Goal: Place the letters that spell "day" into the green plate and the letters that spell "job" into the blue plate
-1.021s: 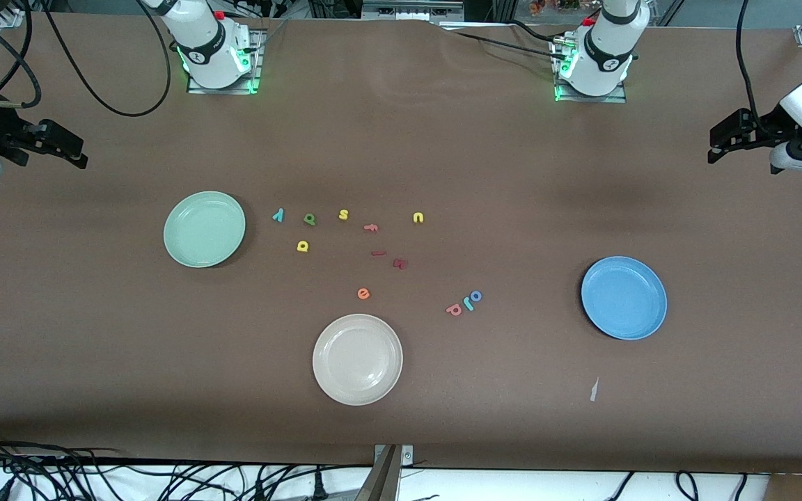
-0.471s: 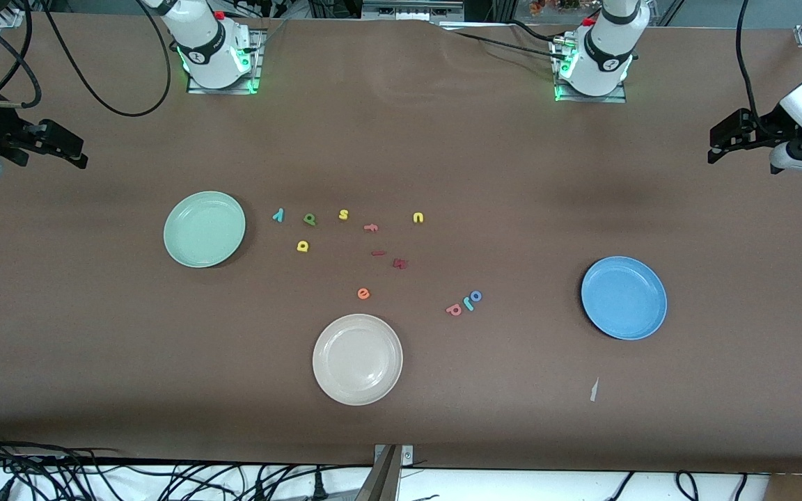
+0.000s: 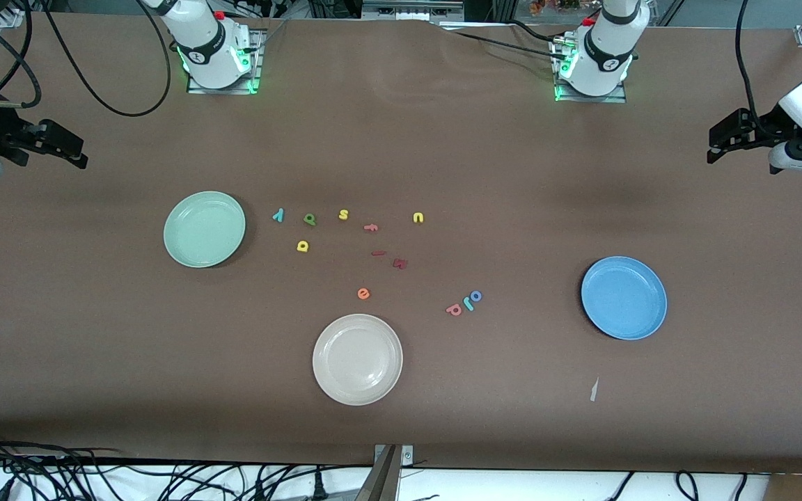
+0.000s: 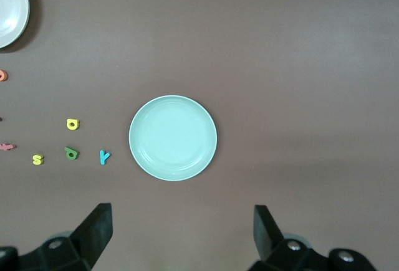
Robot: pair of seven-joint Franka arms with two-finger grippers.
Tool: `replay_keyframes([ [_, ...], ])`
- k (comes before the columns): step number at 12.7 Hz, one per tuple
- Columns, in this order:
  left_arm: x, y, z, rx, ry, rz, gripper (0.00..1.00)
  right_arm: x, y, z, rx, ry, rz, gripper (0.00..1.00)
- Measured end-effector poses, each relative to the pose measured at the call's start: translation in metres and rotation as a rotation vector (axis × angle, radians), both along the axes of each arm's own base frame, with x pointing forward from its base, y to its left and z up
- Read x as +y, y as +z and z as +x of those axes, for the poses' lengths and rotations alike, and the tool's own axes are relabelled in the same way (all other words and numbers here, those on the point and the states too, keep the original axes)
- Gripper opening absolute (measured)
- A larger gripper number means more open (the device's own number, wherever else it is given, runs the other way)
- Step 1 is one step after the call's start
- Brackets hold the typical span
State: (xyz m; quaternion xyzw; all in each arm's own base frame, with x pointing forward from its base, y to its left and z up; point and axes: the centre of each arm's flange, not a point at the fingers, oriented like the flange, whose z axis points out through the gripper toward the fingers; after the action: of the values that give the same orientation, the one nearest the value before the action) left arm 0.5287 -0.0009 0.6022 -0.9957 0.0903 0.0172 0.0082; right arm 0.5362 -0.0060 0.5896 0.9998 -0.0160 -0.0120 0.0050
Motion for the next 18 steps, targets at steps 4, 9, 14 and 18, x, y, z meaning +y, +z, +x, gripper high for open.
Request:
replay_keyframes([
  [4, 0.0000, 0.0000, 0.0000, 0.000, 0.000, 0.000, 1.00, 0.0000, 0.0000, 0.0000, 0.000, 0.000, 0.000, 1.00],
  [9, 0.0000, 0.0000, 0.0000, 0.000, 0.000, 0.000, 1.00, 0.0000, 0.0000, 0.0000, 0.000, 0.000, 0.000, 1.00],
  [14, 0.0000, 0.0002, 0.0000, -0.001, 0.000, 0.000, 1.00, 0.0000, 0.0000, 0.0000, 0.000, 0.000, 0.000, 1.00],
  [18, 0.0000, 0.0023, 0.0003, -0.005, 0.000, 0.000, 1.00, 0.0000, 0.0000, 0.0000, 0.000, 0.000, 0.000, 1.00],
])
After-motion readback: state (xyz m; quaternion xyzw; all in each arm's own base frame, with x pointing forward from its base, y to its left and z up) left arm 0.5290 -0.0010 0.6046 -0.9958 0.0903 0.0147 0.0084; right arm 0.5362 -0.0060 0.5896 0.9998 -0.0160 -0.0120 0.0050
